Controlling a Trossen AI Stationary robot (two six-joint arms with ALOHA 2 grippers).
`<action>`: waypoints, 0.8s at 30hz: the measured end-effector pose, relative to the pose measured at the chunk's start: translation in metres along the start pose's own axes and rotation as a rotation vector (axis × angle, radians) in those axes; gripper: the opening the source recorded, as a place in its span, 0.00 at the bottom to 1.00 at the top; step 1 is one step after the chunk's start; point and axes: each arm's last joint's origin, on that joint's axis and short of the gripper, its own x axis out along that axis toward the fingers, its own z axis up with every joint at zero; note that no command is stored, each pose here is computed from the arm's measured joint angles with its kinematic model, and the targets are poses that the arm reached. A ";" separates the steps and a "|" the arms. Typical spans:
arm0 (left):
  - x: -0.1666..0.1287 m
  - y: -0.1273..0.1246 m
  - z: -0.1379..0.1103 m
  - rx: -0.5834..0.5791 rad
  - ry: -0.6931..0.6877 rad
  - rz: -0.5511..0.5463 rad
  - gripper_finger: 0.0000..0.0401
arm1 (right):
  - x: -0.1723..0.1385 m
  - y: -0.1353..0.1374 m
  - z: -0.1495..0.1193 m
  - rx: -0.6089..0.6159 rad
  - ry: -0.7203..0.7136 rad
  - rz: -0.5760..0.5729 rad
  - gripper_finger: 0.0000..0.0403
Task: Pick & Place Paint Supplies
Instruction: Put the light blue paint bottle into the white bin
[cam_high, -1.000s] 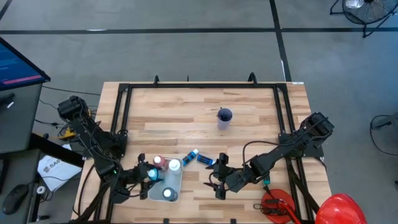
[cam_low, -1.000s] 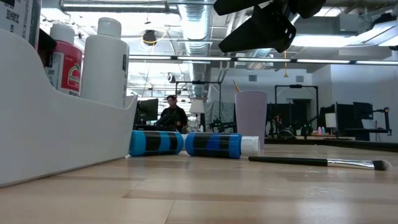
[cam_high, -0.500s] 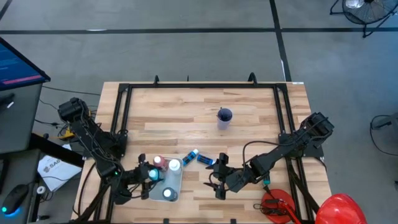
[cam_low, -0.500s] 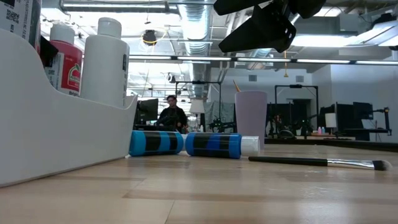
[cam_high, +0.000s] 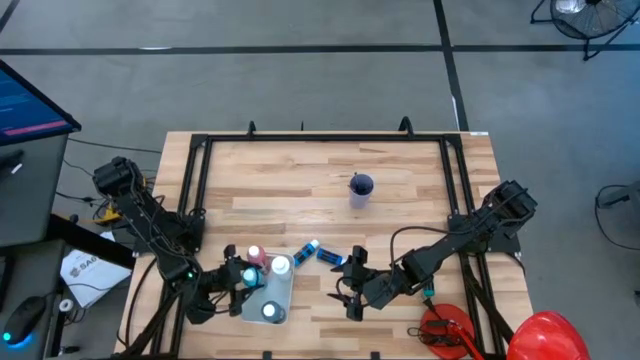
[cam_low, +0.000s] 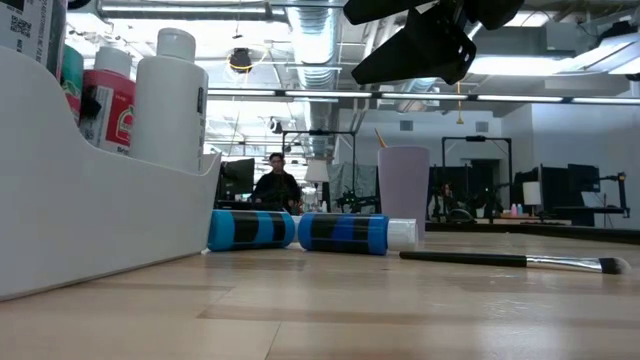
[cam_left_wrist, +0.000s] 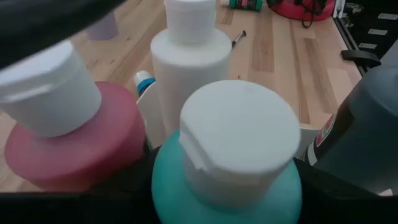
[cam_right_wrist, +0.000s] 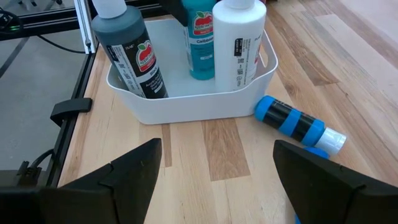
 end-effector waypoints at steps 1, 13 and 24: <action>0.000 0.000 0.000 0.000 0.000 0.000 0.56 | 0.000 0.000 0.000 0.000 0.000 0.000 0.75; -0.006 -0.003 0.000 -0.004 0.014 -0.051 0.57 | 0.000 0.000 0.000 0.000 0.000 0.000 0.75; -0.009 -0.002 0.005 -0.004 -0.009 -0.059 0.56 | 0.000 0.000 0.000 0.000 0.000 0.000 0.75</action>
